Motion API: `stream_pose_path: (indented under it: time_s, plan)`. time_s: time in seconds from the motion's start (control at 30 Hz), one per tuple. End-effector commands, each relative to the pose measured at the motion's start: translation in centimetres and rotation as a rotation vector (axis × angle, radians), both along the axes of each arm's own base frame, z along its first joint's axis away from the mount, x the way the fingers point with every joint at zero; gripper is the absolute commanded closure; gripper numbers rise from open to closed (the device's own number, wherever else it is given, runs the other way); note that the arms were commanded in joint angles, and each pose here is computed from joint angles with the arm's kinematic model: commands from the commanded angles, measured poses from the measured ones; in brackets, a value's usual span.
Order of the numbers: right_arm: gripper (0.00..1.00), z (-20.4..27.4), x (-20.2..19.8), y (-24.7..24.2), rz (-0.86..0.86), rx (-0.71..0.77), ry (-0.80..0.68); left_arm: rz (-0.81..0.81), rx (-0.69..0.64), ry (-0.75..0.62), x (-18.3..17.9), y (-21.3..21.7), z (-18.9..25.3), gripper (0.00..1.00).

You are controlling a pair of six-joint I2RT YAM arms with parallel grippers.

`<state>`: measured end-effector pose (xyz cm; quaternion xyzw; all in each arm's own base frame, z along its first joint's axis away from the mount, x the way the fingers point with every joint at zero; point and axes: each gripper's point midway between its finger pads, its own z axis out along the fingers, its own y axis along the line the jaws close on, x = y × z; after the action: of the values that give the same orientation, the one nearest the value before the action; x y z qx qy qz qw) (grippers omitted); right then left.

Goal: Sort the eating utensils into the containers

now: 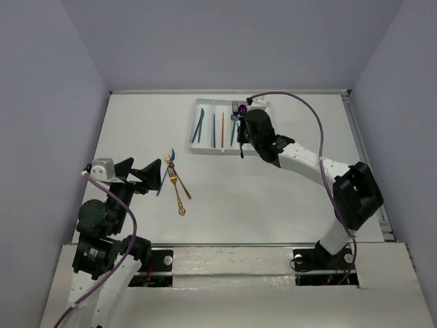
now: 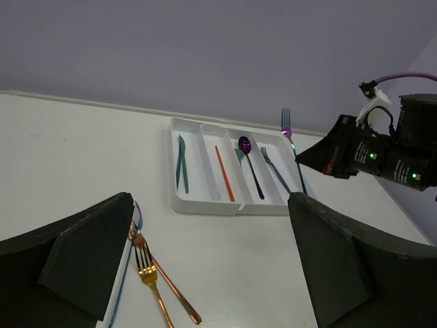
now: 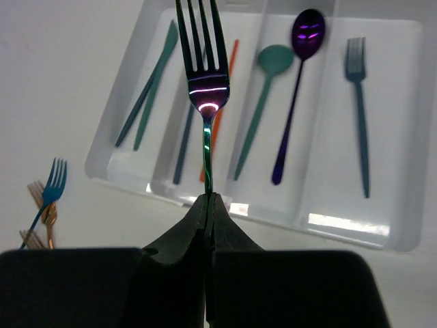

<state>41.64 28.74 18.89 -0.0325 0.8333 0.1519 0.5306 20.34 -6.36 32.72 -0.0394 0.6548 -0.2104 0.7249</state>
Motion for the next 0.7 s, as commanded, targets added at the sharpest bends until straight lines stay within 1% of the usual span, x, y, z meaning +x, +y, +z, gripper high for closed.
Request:
stream_pose_path:
  time_s: [0.0, 0.07, 0.1, 0.17, 0.2, 0.33, 0.4, 0.67]
  plan:
    - [1.00, 2.3, 3.7, -4.7, -0.057, 0.071, -0.043, -0.018, -0.025, -0.072, -0.7, -0.1, 2.2, 0.01]
    - [1.00, 1.8, 5.1, -5.9, -0.057, 0.084, -0.032, -0.016, -0.024, -0.073, -0.7, -0.1, 2.2, 0.01]
    - [1.00, 1.5, 6.2, -7.5, -0.091, 0.073, -0.028, -0.018, -0.025, -0.071, -0.7, -0.1, 2.1, 0.01]
    - [1.00, 1.9, 7.9, -8.4, -0.093, 0.054, -0.031, -0.027, -0.024, -0.071, -0.8, -0.3, 2.1, 0.01]
    - [1.00, 0.5, 9.0, -9.4, -0.108, 0.038, -0.004, -0.027, -0.023, -0.068, -0.7, -0.3, 2.1, 0.01]
    - [1.00, -1.3, 12.0, -11.3, -0.124, 0.017, 0.029, -0.024, -0.022, -0.065, -0.7, -0.3, 2.0, 0.01]
    - [1.00, -3.1, 12.7, -12.4, -0.129, 0.006, 0.084, -0.033, -0.021, -0.065, -0.7, -0.4, 2.0, 0.01]
    - [1.00, -6.0, 13.7, -12.3, -0.115, -0.013, 0.136, -0.033, -0.020, -0.061, -0.5, -0.5, 2.0, 0.01]
